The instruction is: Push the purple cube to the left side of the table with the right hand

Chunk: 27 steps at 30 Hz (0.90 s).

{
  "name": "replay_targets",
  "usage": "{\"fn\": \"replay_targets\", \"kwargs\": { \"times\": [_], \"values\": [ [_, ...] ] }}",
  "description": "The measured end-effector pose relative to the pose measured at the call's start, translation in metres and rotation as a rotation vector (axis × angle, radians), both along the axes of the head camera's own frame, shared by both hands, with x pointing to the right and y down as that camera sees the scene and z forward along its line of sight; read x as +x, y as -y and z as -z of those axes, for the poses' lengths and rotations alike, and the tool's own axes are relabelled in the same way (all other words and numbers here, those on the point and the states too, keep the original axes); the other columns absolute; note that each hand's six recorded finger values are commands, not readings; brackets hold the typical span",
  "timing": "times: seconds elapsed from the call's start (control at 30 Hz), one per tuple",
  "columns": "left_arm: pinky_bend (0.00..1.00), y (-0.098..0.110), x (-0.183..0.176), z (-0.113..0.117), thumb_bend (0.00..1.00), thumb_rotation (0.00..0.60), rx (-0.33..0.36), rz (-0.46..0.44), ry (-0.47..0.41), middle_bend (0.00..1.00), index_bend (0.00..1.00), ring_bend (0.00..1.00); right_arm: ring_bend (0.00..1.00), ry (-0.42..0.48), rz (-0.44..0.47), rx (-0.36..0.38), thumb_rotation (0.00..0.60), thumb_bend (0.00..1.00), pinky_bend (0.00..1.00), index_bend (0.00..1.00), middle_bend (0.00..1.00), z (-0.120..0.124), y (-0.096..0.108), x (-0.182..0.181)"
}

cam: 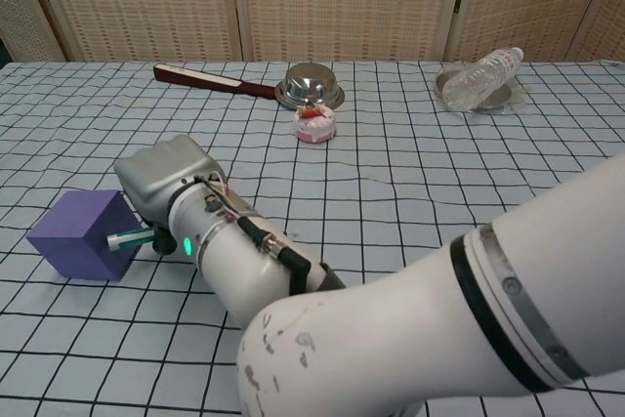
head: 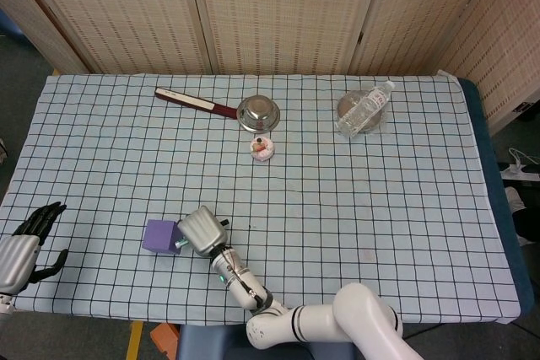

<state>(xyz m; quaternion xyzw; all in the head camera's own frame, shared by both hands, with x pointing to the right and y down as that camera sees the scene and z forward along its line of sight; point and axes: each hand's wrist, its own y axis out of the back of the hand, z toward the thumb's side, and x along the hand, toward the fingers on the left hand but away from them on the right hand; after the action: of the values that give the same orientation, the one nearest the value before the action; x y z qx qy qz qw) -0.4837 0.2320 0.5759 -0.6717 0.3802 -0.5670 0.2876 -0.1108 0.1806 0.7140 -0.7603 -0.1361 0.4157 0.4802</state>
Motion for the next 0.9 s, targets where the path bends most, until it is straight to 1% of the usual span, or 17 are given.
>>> {"fn": "replay_targets", "kwargs": {
  "times": [0.17, 0.27, 0.37, 0.47, 0.53, 0.63, 0.7, 0.73, 0.8, 0.83, 0.87, 0.9],
  "values": [
    [0.18, -0.001, 0.001, 0.001, 0.45, 0.600, 0.002, -0.006, 0.001, 0.00, 0.00, 0.00, 0.66, -0.039, -0.027, 0.042, 0.600, 0.41, 0.59, 0.91, 0.82, -0.006, 0.002, 0.017],
    [0.18, -0.002, 0.002, 0.002, 0.45, 0.600, 0.005, -0.010, 0.003, 0.00, 0.00, 0.00, 0.66, -0.062, -0.054, 0.071, 0.600, 0.41, 0.59, 0.89, 0.82, -0.008, 0.006, 0.037],
    [0.18, -0.003, 0.003, 0.003, 0.45, 0.600, 0.010, -0.011, 0.006, 0.00, 0.00, 0.00, 0.66, -0.084, -0.076, 0.088, 0.600, 0.41, 0.59, 0.86, 0.82, -0.008, 0.011, 0.062],
    [0.18, -0.003, 0.004, 0.004, 0.45, 0.600, 0.015, -0.016, 0.011, 0.00, 0.00, 0.00, 0.66, -0.110, -0.100, 0.101, 0.600, 0.41, 0.59, 0.84, 0.82, -0.004, 0.017, 0.096],
    [0.18, -0.004, 0.005, 0.003, 0.45, 0.600, 0.015, -0.021, 0.015, 0.00, 0.00, 0.00, 0.65, -0.133, -0.119, 0.106, 0.600, 0.41, 0.58, 0.80, 0.82, 0.000, 0.020, 0.127],
    [0.18, -0.005, 0.006, 0.002, 0.45, 0.600, 0.012, -0.026, 0.023, 0.00, 0.00, 0.00, 0.59, -0.184, -0.146, 0.103, 0.600, 0.40, 0.56, 0.70, 0.75, 0.006, 0.021, 0.180],
    [0.18, -0.005, 0.007, 0.000, 0.45, 0.600, 0.010, -0.025, 0.029, 0.00, 0.00, 0.00, 0.54, -0.232, -0.167, 0.092, 0.600, 0.40, 0.54, 0.59, 0.65, 0.009, 0.016, 0.223],
    [0.18, -0.005, 0.007, 0.000, 0.45, 0.600, 0.008, -0.025, 0.032, 0.00, 0.00, 0.00, 0.52, -0.254, -0.177, 0.085, 0.600, 0.40, 0.53, 0.56, 0.62, 0.010, 0.013, 0.241],
    [0.18, -0.005, 0.008, -0.001, 0.45, 0.600, 0.007, -0.026, 0.037, 0.00, 0.00, 0.00, 0.45, -0.293, -0.197, 0.063, 0.600, 0.40, 0.50, 0.46, 0.52, 0.011, 0.004, 0.278],
    [0.18, -0.005, 0.008, -0.002, 0.45, 0.600, 0.006, -0.028, 0.040, 0.00, 0.00, 0.00, 0.43, -0.303, -0.205, 0.052, 0.600, 0.40, 0.49, 0.44, 0.50, 0.011, -0.001, 0.291],
    [0.18, -0.005, 0.009, -0.002, 0.45, 0.600, 0.006, -0.029, 0.042, 0.00, 0.00, 0.00, 0.41, -0.308, -0.212, 0.040, 0.600, 0.40, 0.48, 0.40, 0.46, 0.012, -0.005, 0.301],
    [0.18, -0.005, 0.009, -0.003, 0.45, 0.600, 0.005, -0.031, 0.044, 0.00, 0.00, 0.00, 0.37, -0.312, -0.221, 0.026, 0.600, 0.40, 0.46, 0.32, 0.41, 0.011, -0.009, 0.311]
  ]
}}
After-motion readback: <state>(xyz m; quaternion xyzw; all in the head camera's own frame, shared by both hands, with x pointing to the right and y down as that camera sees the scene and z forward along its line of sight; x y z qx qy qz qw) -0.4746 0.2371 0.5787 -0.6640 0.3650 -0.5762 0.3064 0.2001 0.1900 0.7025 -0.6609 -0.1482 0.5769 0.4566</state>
